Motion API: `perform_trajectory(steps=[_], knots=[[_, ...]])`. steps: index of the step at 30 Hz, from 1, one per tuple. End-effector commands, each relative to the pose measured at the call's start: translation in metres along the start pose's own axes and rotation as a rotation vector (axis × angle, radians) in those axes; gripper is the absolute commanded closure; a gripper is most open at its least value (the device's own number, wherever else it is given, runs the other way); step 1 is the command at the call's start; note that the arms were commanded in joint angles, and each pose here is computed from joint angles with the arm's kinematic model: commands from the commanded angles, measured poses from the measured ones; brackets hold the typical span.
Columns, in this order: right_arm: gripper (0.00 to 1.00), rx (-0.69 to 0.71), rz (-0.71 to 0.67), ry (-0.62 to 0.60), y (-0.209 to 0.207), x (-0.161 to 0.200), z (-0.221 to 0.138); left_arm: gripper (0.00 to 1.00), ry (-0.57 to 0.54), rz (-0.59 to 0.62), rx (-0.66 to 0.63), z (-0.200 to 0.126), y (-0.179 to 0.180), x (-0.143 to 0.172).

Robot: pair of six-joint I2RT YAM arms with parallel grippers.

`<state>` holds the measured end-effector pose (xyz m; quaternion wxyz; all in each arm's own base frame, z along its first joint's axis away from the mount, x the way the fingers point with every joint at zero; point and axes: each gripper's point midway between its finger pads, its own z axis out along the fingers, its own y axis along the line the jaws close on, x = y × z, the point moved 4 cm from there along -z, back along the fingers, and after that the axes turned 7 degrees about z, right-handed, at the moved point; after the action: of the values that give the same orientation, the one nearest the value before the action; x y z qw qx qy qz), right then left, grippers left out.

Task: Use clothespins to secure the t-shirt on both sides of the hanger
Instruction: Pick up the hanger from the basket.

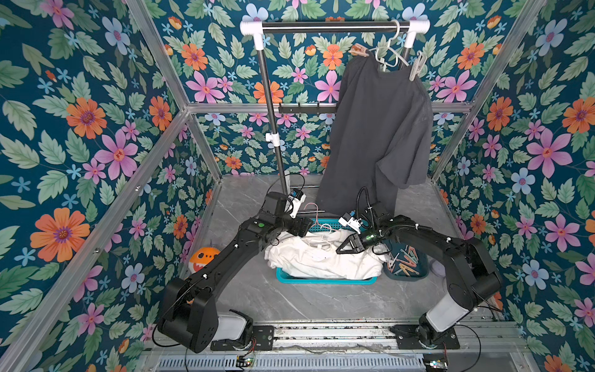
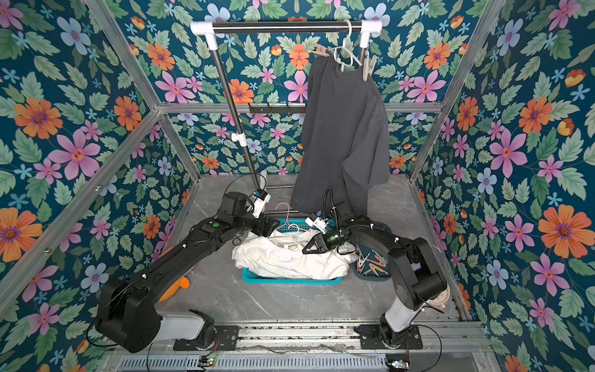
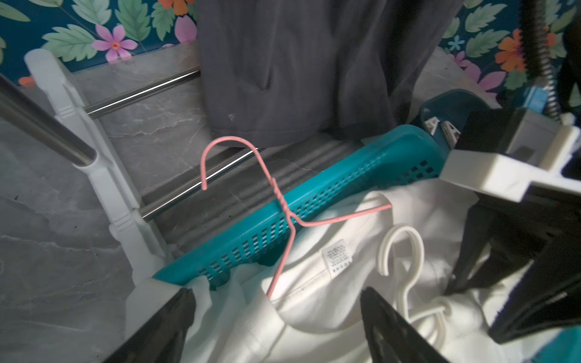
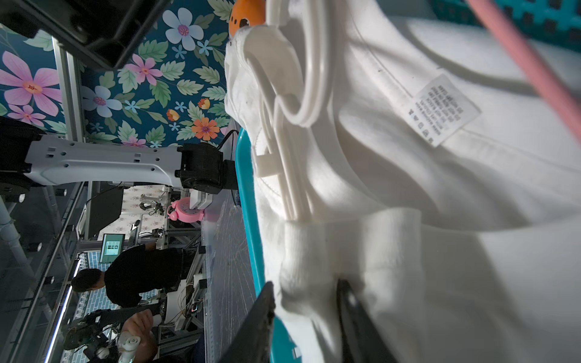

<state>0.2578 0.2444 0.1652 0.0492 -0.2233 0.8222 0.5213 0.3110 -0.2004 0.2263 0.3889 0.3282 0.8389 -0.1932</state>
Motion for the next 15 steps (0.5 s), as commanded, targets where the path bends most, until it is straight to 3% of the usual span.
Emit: perform_trajectory(steps=[1,11,15], knots=[[0.66,-0.004,-0.056,-0.025,0.004,-0.002,-0.001,0.15,0.087,0.055,0.123,-0.009,-0.018,0.017],[0.62,-0.033,-0.066,0.01,0.007,0.004,0.009,0.15,0.168,0.08,0.244,-0.011,-0.032,0.028],[0.66,-0.023,-0.087,0.001,0.009,0.004,0.009,0.15,0.203,0.09,0.252,-0.004,-0.03,0.031]])
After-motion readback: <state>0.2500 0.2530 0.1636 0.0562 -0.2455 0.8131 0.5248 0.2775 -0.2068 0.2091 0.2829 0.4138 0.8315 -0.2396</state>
